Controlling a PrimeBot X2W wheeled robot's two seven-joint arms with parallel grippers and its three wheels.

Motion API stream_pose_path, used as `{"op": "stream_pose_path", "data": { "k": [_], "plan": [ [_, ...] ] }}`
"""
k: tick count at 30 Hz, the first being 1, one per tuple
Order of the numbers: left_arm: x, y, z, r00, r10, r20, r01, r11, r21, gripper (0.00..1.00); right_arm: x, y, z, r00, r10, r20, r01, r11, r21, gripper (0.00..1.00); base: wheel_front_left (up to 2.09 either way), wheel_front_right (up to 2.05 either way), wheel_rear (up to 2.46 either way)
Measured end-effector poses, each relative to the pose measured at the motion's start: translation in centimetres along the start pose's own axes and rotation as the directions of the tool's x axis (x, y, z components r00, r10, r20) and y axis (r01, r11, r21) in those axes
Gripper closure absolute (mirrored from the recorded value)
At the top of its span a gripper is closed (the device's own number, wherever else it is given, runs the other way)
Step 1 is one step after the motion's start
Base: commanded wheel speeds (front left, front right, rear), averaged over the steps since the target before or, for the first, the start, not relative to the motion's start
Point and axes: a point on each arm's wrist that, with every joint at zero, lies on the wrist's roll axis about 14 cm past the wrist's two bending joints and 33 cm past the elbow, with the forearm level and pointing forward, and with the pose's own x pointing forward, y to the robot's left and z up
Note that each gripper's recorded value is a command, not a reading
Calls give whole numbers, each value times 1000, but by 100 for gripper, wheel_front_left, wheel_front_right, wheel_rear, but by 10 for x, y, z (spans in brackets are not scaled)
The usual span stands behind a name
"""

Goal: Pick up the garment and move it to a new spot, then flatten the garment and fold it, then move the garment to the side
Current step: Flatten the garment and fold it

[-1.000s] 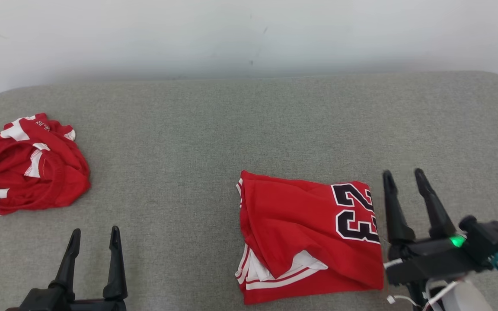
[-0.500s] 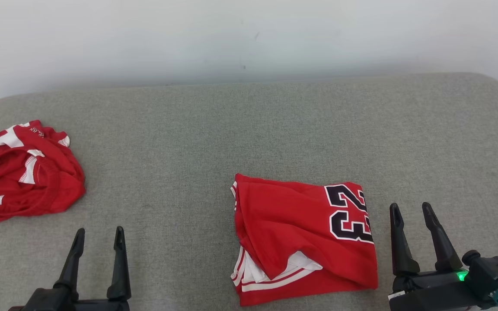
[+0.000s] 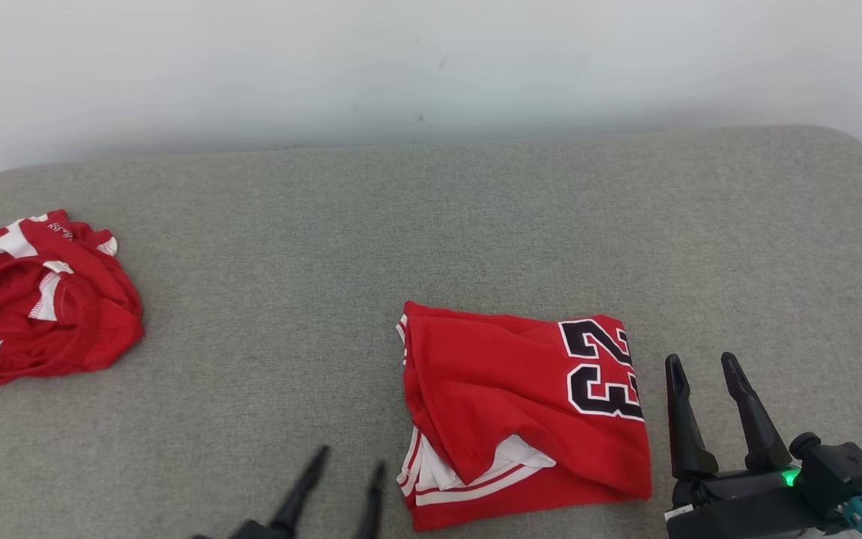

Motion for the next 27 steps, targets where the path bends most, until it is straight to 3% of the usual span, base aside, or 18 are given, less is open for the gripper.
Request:
{"op": "stream_pose_path", "data": {
  "k": [8, 23, 24, 27],
  "plan": [
    [7, -60, -36, 976, -192, -107, 183, 979, -88, 0, -1, -8, 0, 1000, -26, -1, 26, 1000, -4, 0, 0, 0, 0],
    [35, -89, -68, 928, -315, -198, 292, 946, -139, 0, -7, -35, -2, 994, -112, -9, 112, 994, -15, 0, 0, 0, 0],
    [36, -89, -70, 926, -318, -203, 293, 945, -144, 35, -7, -36, -2, 993, -117, -10, 117, 993, -16, 0, 0, 0, 0],
    [39, -90, -70, 925, -322, -202, 296, 943, -151, 100, -7, -38, -3, 992, -124, -14, 124, 992, -15, 0, 0, 0, 0]
  ]
}}
